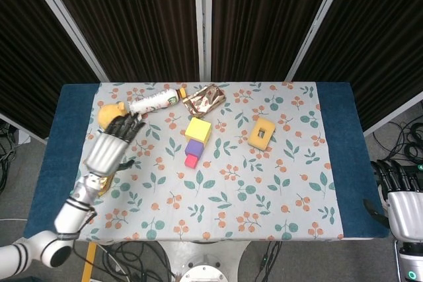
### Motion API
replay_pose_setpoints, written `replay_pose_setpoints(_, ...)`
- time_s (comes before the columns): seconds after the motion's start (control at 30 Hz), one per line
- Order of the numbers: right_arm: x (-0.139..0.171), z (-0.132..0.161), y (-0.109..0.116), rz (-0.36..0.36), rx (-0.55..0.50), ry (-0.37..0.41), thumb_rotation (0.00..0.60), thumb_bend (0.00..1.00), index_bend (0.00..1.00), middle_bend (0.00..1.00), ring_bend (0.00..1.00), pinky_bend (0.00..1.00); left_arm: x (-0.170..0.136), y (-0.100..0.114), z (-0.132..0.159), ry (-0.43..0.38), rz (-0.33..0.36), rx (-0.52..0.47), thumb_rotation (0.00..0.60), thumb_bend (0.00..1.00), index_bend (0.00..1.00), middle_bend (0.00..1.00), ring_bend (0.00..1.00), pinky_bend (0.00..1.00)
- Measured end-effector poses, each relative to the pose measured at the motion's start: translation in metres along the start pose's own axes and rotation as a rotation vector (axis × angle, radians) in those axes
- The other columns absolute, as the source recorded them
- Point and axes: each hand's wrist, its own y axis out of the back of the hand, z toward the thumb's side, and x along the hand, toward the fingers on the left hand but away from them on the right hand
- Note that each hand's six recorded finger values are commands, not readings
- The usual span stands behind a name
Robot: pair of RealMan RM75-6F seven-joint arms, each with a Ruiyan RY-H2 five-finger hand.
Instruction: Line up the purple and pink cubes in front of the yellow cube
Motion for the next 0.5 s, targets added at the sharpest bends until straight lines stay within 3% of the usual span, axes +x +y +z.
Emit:
replay_pose_setpoints(0.1,-0.004,0.001,-0.005,0.013,0.001,0.011,0.600,0.16,0.11,0.12,0.00,0.14,-0.029,0.011,-0.040,0.097,0.013,-0.021,0.600,0.00,0.16,0.01,0.02,0.14)
replay_pose_setpoints(0.27,-0.005,0.003,-0.013,0.028,-0.009,0.020,0.600,0.16,0.11,0.11,0.00,0.13,-0.079,0.013,-0.081,0.218,0.014,-0.038,0.600,0.00,0.16,0.01,0.02,0.14)
replay_pose_setpoints(0.5,-0.004,0.008,-0.021,0.053,-0.017,0.028,0.600,0.16,0.11,0.10,0.00,0.12,-0.132,0.014,-0.103,0.310,0.019,-0.030,0.600,0.00,0.16,0.01,0.02,0.14)
